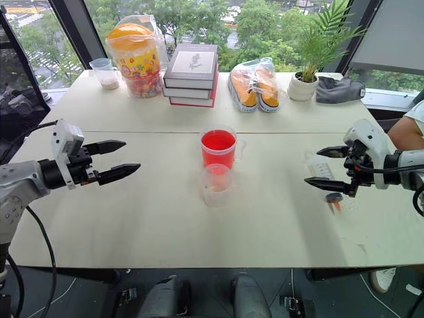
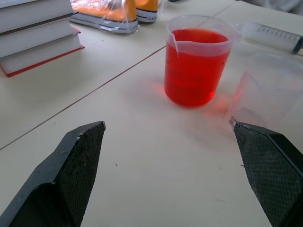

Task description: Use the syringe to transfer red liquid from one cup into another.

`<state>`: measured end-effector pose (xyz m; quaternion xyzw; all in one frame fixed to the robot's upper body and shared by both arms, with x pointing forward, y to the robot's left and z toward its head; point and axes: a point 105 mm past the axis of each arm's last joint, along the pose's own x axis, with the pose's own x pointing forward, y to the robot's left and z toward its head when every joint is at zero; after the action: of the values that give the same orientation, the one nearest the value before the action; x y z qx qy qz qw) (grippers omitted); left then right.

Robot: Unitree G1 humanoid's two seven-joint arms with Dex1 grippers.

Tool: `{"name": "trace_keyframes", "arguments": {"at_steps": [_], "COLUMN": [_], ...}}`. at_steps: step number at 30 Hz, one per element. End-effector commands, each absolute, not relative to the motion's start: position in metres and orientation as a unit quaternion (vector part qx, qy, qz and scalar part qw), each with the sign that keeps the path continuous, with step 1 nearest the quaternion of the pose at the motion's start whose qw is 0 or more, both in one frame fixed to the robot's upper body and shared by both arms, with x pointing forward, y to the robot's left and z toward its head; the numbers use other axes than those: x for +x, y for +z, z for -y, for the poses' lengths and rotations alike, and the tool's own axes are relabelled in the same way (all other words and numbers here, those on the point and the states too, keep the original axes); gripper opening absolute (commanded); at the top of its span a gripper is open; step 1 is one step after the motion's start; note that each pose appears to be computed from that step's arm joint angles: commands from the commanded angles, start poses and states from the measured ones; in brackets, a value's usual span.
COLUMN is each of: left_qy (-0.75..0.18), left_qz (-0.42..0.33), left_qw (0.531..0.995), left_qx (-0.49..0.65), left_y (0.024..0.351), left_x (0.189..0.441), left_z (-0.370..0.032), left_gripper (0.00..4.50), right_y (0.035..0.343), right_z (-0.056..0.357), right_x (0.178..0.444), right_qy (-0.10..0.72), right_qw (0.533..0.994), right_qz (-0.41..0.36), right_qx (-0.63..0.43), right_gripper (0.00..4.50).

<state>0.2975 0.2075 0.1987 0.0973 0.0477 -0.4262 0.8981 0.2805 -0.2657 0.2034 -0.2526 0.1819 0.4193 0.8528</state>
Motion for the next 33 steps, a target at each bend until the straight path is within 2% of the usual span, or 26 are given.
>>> {"name": "trace_keyframes", "arguments": {"at_steps": [1, 12, 23, 33], "left_qy": [-0.429, -0.426, -0.421, -0.411], "left_qz": [-0.028, -0.013, -0.019, -0.022], "left_qw": [0.896, 0.898, 0.901, 0.905], "left_qx": [0.108, 0.107, 0.105, 0.105], "left_y": [0.211, 0.218, 0.215, 0.212], "left_x": [0.297, 0.304, 0.299, 0.295], "left_z": [-0.208, -0.206, -0.204, -0.201], "left_gripper": [4.46, 4.46, 4.46, 4.46], "right_y": [0.222, 0.223, 0.217, 0.224], "right_z": [0.254, 0.254, 0.239, 0.25], "right_x": [0.272, 0.279, 0.282, 0.3], "right_qy": [0.432, 0.393, 0.416, 0.376], "right_qw": [0.848, 0.868, 0.862, 0.882], "right_qz": [-0.154, -0.136, -0.131, -0.127], "right_qx": [-0.265, -0.271, -0.26, -0.254], "right_gripper": [4.49, 4.49, 4.49, 4.49]}}
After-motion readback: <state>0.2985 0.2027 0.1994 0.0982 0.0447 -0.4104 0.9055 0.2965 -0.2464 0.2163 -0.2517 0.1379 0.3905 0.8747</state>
